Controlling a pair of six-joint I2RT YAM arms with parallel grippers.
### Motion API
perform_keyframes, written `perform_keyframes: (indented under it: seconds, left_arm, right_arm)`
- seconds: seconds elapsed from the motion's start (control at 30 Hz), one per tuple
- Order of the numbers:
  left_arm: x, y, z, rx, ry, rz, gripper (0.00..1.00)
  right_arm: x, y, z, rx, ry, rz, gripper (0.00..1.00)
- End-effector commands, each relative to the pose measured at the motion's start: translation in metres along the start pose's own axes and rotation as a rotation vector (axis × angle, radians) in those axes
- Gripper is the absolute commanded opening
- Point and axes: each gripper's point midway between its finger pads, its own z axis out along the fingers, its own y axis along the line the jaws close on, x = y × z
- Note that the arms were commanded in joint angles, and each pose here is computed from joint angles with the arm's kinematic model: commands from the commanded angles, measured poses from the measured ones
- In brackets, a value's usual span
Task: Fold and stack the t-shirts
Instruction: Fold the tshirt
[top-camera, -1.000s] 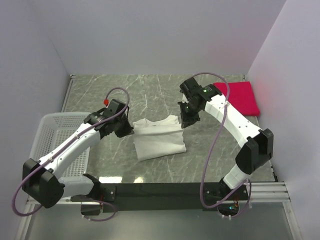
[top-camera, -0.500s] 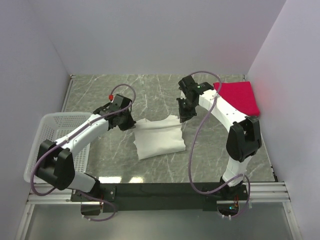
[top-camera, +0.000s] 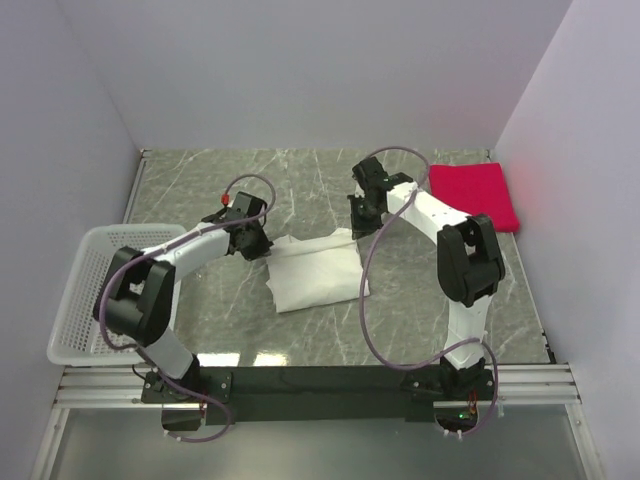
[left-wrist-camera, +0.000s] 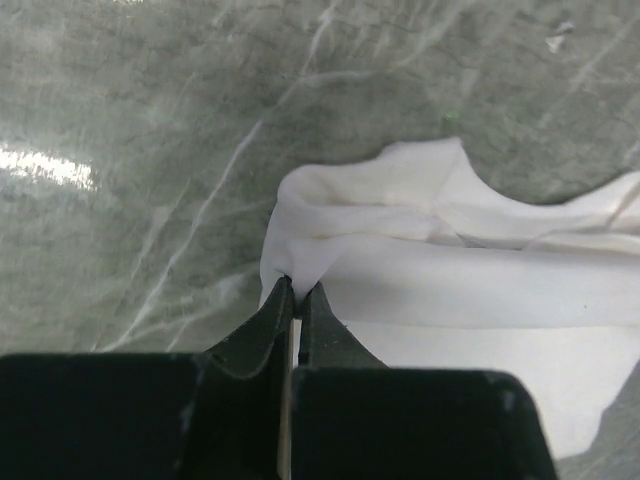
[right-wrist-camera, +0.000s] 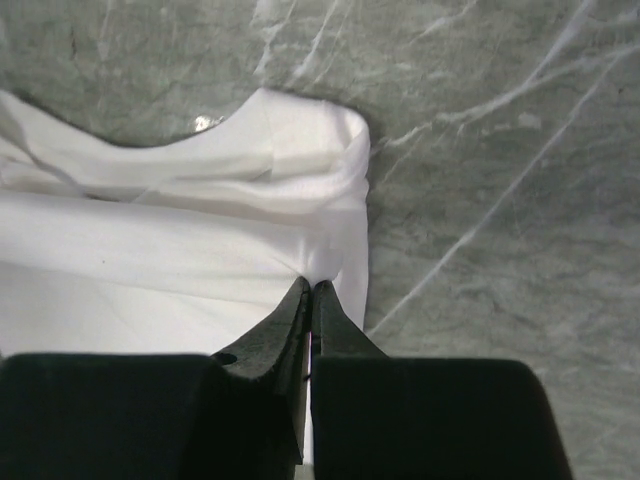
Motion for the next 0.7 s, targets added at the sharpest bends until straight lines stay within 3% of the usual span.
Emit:
perform_keyframes:
  seconds: [0.0,0.2,0.53,0.67]
  left_arm:
    - [-0.011,0.02,0.019,-0.066,-0.049,0.002,0.01]
    - [-0.013,0.023,0.031,-0.085,-0.06,-0.006,0.01]
    - [-0.029,0.017,0.007,-0.05,-0.137,0.004,0.04]
    - [-0.034,0.011,0.009,-0.039,-0.145,0.025,0.01]
  right_arm:
    - [-0.021,-0.03,0.018,0.079,-0.093,0.01,0.0]
    - [-0.017,-0.035,0.035,0.081,-0.103,0.028,0.01]
    - [-0.039,-0.027,0.017,0.051,-0.165,0.036,0.08]
    - [-0.044,-0.025,0.017,0.045,-0.175,0.055,0.07]
